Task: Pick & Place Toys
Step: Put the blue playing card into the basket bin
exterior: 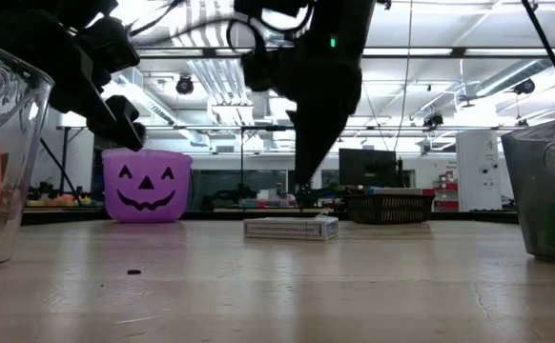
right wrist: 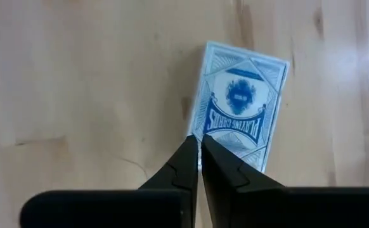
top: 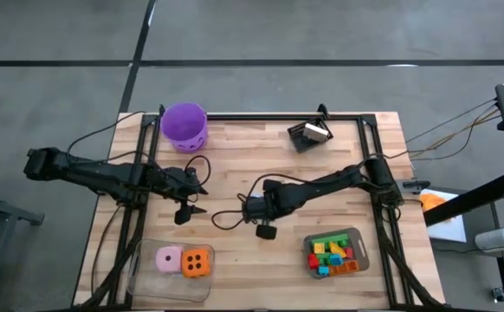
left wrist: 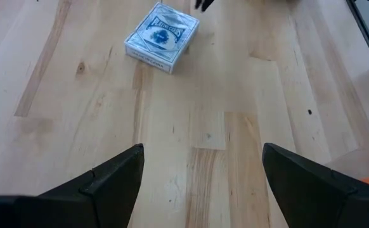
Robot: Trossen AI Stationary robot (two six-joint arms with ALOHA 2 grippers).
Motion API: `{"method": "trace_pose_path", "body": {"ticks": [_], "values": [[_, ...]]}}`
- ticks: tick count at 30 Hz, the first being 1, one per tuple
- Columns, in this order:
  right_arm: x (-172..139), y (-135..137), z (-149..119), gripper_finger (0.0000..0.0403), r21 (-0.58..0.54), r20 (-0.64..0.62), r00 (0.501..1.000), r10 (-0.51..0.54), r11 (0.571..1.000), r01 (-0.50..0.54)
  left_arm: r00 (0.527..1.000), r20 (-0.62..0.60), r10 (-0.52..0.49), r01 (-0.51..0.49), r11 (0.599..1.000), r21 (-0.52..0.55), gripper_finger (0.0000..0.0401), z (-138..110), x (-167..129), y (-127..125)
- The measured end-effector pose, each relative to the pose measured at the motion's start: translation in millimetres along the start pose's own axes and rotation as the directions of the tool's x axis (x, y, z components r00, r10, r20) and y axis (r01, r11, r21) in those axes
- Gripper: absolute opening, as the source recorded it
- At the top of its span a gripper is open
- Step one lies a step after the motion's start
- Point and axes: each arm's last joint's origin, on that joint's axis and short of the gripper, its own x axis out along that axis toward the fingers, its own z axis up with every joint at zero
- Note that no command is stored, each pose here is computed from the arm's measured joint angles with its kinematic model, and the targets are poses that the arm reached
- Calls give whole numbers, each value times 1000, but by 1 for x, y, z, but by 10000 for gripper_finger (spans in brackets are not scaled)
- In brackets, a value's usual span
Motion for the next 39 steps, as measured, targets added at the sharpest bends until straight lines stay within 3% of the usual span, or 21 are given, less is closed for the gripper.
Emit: {"method": "trace_pose_path", "body": {"ticks": [5, 15, 17, 25, 35, 39], "values": [[13, -2, -4, 81, 6, -32, 999, -27, 1000, 27, 1000, 1, 0, 0, 1000, 0, 323, 0, 0, 0], [17, -3, -5, 354, 11, -24, 998, -54, 998, 55, 1000, 0, 0, 0, 1000, 0, 323, 0, 0, 0], [20, -3, -4, 387, 23, -25, 999, -41, 999, 41, 1000, 0, 0, 0, 1000, 0, 323, 0, 0, 0], [52, -15, 0, 345, 48, -59, 995, -84, 995, 87, 1000, 0, 0, 0, 1000, 0, 323, 0, 0, 0], [61, -37, 4, 393, 26, -83, 993, -85, 996, 87, 1000, 0, 0, 0, 1000, 0, 323, 0, 0, 0], [69, -43, -1, 391, 9, -89, 992, -86, 996, 88, 1000, 0, -1, 1, 1000, 0, 323, 0, 0, 0]]}}
